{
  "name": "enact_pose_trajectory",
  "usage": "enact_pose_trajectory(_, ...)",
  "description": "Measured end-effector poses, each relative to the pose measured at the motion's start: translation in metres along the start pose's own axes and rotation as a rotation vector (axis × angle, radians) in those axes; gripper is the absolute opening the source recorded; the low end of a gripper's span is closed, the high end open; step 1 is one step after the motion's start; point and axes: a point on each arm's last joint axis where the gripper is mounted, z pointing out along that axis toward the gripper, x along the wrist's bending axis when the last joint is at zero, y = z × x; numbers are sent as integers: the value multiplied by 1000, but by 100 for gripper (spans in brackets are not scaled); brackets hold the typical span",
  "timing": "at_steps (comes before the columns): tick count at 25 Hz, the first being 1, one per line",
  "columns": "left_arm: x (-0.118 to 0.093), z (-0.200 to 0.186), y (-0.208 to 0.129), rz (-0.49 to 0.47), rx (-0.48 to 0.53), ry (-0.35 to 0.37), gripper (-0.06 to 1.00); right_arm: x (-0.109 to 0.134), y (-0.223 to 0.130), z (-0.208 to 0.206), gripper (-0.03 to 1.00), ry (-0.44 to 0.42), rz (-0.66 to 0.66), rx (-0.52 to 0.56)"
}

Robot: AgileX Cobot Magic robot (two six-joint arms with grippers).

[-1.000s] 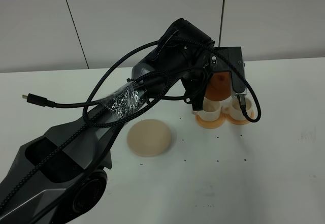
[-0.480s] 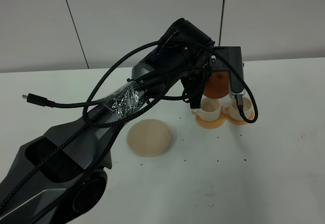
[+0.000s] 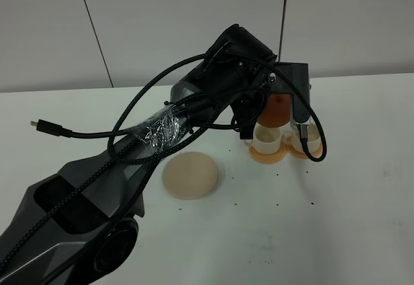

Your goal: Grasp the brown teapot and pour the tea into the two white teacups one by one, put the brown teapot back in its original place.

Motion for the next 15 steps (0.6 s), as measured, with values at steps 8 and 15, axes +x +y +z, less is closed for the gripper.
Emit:
enact_pose_trajectory(8, -4, 4, 3, 28, 28, 3, 17, 0, 0, 0, 24, 0, 1, 0)
enact_pose_trajectory(15, -8, 7, 6, 37, 29, -3, 17, 0, 0, 0, 24, 1, 1, 0)
